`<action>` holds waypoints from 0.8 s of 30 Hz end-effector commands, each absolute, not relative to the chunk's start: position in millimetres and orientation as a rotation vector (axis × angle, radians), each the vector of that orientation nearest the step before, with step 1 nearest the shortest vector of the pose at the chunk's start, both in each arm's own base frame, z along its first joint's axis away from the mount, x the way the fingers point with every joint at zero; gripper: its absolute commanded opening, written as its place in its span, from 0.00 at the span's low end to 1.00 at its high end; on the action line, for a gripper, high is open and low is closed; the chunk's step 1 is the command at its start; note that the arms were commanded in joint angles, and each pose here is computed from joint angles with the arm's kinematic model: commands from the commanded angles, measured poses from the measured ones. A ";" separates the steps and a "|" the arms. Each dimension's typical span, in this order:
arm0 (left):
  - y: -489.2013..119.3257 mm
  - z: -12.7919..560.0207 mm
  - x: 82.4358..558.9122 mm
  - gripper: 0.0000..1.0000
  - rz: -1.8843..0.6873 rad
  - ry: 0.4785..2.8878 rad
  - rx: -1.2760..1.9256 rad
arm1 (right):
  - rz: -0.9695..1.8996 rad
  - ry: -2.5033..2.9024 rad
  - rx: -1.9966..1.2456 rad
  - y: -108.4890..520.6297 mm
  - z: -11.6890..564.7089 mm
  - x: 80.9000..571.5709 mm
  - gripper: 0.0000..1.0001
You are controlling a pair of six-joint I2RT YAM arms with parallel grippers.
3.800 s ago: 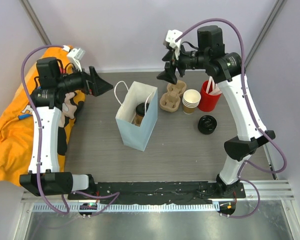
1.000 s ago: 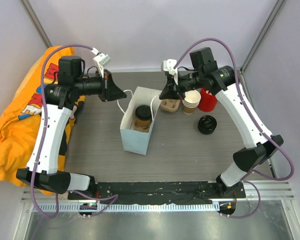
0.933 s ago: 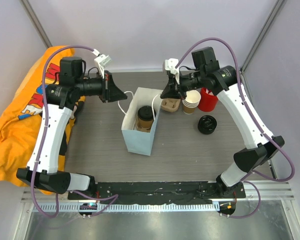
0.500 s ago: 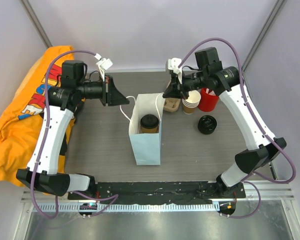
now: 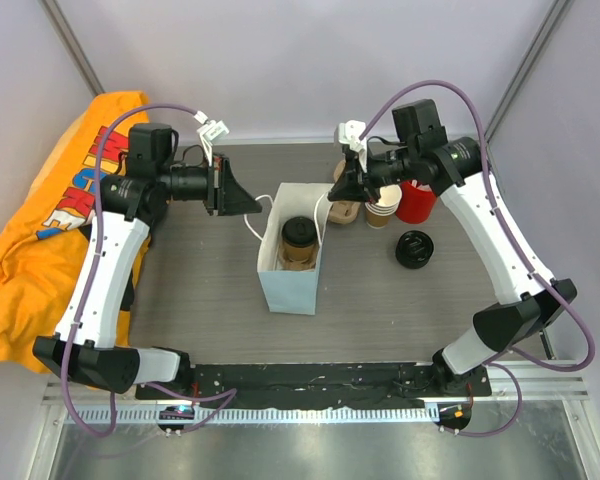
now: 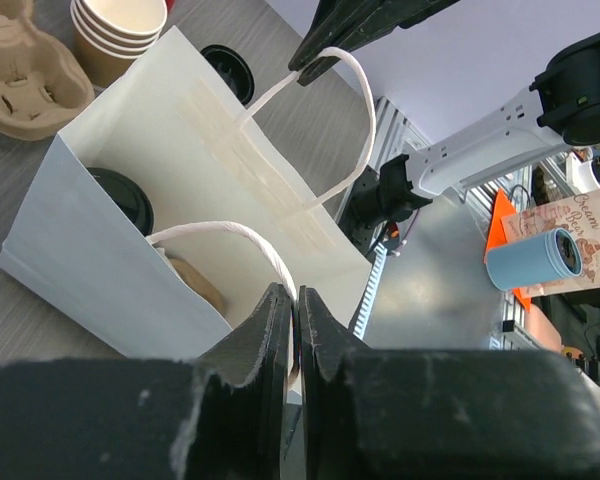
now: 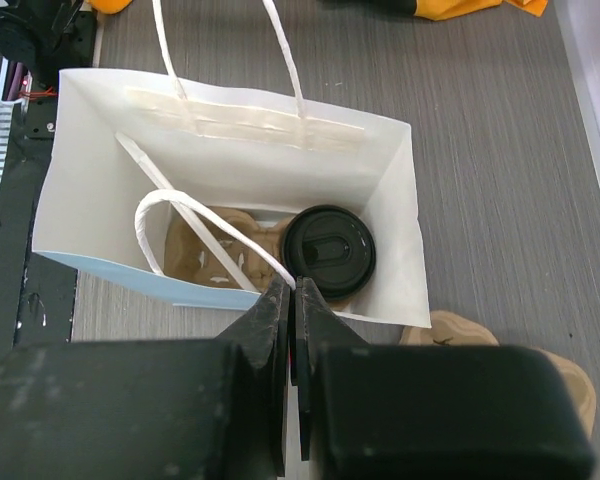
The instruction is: Pack the takeout coffee
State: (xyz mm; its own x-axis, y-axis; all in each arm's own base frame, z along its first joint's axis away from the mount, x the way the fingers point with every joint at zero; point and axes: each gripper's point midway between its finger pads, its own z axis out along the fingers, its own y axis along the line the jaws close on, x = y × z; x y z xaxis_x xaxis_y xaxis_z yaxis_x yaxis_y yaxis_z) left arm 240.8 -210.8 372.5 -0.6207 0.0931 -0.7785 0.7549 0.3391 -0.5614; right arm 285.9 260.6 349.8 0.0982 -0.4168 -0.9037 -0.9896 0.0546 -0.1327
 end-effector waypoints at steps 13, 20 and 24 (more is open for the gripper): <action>-213.1 392.9 230.0 0.46 -1.317 1.859 0.804 | 0.790 1.375 -1.486 258.3 370.6 281.5 0.26; -212.8 401.2 230.9 0.61 -1.294 1.829 0.823 | 0.740 1.388 -1.495 251.0 373.2 278.9 0.51; -211.6 408.0 232.2 0.79 -1.264 1.811 0.837 | 0.672 1.402 -1.517 241.2 371.5 276.2 0.61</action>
